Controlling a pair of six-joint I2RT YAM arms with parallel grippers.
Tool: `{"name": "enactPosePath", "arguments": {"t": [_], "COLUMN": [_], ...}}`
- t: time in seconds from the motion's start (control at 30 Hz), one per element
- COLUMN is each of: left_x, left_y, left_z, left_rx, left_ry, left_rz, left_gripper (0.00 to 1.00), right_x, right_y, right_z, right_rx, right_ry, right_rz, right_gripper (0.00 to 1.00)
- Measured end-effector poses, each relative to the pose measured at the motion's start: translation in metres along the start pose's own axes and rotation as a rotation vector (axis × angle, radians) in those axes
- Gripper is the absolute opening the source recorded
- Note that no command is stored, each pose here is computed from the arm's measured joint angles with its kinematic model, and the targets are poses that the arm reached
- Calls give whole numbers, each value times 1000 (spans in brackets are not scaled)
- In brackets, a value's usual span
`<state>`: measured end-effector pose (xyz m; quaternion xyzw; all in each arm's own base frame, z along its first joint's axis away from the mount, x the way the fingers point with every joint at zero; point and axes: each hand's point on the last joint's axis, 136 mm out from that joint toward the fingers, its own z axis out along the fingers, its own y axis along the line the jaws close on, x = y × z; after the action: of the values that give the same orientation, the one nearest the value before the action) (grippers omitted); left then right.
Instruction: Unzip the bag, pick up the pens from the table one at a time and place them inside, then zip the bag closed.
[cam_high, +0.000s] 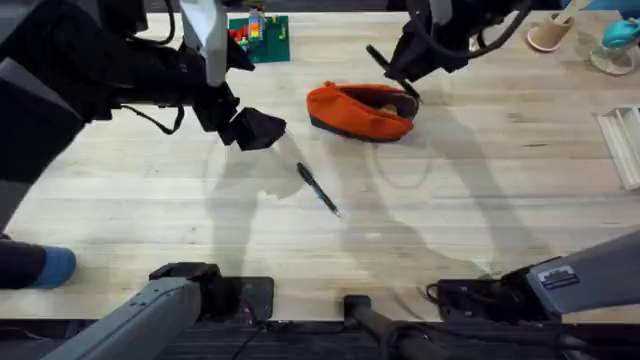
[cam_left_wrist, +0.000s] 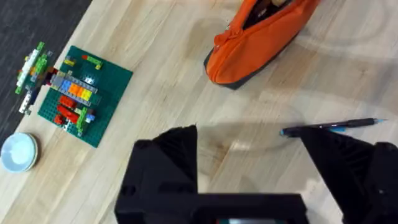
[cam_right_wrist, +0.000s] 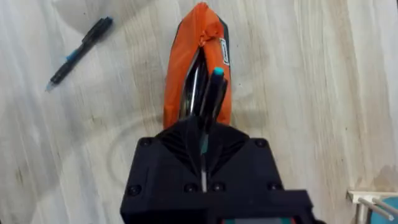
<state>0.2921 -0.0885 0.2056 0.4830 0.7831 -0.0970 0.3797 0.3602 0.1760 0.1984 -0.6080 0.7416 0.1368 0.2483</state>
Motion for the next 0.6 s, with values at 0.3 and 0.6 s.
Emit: {"name": "enactPosePath", "arguments": {"t": [0.3,0.6], "left_x": [0,0], "left_y": [0,0], "left_z": [0,0], "left_rx": [0,0], "left_ry": [0,0], "left_rz": [0,0], "left_gripper": [993,993], "right_x": [1,13], "right_y": [2,0], "right_z": [10,33], "right_rx": [-25,-75], "right_ry": [9,38], "right_rz": [-47,-26], "right_gripper": [32,31]}}
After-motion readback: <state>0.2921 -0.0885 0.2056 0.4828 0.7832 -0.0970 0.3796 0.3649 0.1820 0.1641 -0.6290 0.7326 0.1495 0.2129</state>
